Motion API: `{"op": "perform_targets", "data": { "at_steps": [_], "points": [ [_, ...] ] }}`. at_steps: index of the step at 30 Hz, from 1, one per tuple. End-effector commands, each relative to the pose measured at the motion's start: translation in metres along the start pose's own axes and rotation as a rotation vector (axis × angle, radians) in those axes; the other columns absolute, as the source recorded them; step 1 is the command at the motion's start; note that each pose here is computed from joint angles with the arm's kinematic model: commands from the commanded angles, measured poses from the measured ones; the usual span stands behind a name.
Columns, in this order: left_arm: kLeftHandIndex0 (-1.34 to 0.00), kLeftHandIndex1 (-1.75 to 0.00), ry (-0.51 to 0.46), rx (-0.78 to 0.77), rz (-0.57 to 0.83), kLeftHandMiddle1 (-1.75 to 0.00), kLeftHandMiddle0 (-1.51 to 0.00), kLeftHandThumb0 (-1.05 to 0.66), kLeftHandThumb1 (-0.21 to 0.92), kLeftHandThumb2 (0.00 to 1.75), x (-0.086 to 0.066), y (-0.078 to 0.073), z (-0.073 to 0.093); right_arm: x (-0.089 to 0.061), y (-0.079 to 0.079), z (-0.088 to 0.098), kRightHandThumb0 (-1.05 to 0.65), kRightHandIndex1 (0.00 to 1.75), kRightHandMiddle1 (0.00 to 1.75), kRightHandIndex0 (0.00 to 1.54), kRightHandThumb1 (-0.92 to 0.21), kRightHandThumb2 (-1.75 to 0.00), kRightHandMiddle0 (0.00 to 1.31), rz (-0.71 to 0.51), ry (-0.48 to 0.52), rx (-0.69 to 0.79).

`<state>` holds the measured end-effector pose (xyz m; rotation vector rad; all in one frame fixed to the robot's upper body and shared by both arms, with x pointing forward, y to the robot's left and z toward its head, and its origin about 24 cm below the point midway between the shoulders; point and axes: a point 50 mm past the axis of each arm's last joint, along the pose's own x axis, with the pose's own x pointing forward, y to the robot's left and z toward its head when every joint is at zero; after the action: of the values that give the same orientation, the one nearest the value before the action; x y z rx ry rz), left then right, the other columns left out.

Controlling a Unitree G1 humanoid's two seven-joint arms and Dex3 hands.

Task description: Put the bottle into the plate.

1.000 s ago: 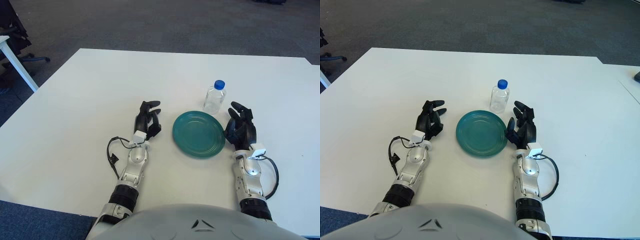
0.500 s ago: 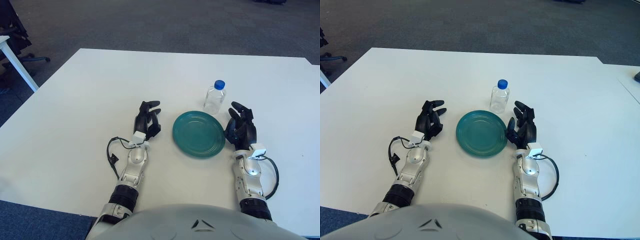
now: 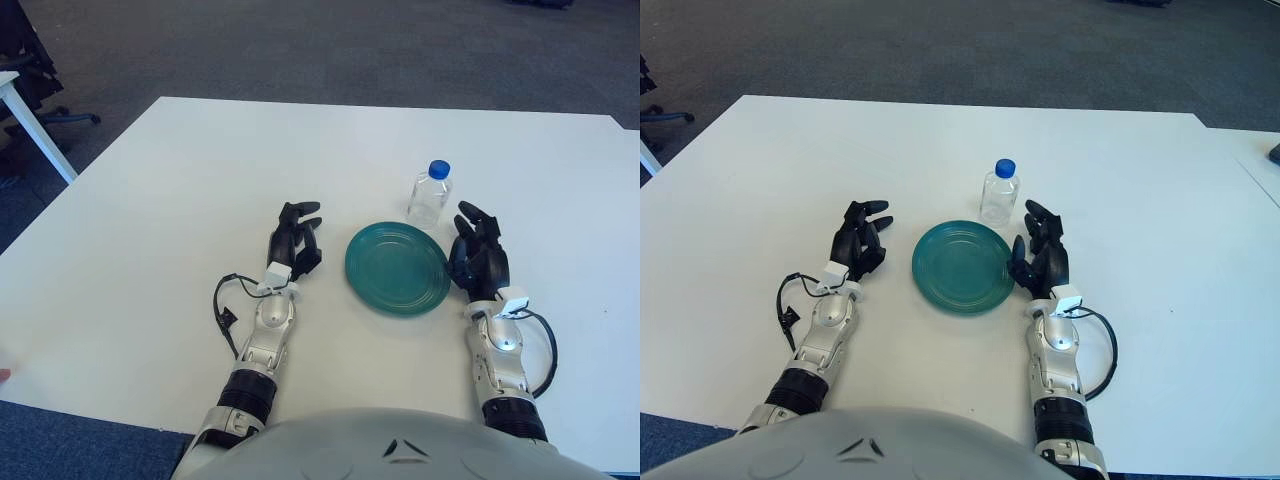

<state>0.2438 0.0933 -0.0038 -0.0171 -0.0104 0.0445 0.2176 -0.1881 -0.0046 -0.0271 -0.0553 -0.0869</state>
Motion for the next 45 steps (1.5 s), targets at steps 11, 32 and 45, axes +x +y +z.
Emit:
{"op": "perform_targets", "data": {
  "at_steps": [11,32,45],
  "points": [
    [-0.28,-1.07,0.123,0.027,0.032,-0.7,-0.54,-0.61,0.92,0.96,-0.013,-0.002,-0.02,-0.002,-0.028,-0.03,-1.03,0.0,0.0,0.0,-0.92,-0.77,0.0,0.124,0.165,-0.218],
    [-0.29,-1.08,0.1,0.017,0.004,-0.71,-0.55,-0.6,0.92,0.96,-0.015,-0.007,-0.02,0.003,-0.026,-0.033,-1.05,0.0,0.0,0.0,-0.92,-0.89,0.0,0.243,0.108,-0.399],
    [-0.29,-1.08,0.099,0.023,-0.014,-0.7,-0.56,-0.61,0.92,0.94,-0.015,-0.008,-0.02,0.007,-0.03,-0.03,-1.05,0.0,0.0,0.0,-0.92,-0.91,0.0,0.25,0.086,-0.429]
  ]
}}
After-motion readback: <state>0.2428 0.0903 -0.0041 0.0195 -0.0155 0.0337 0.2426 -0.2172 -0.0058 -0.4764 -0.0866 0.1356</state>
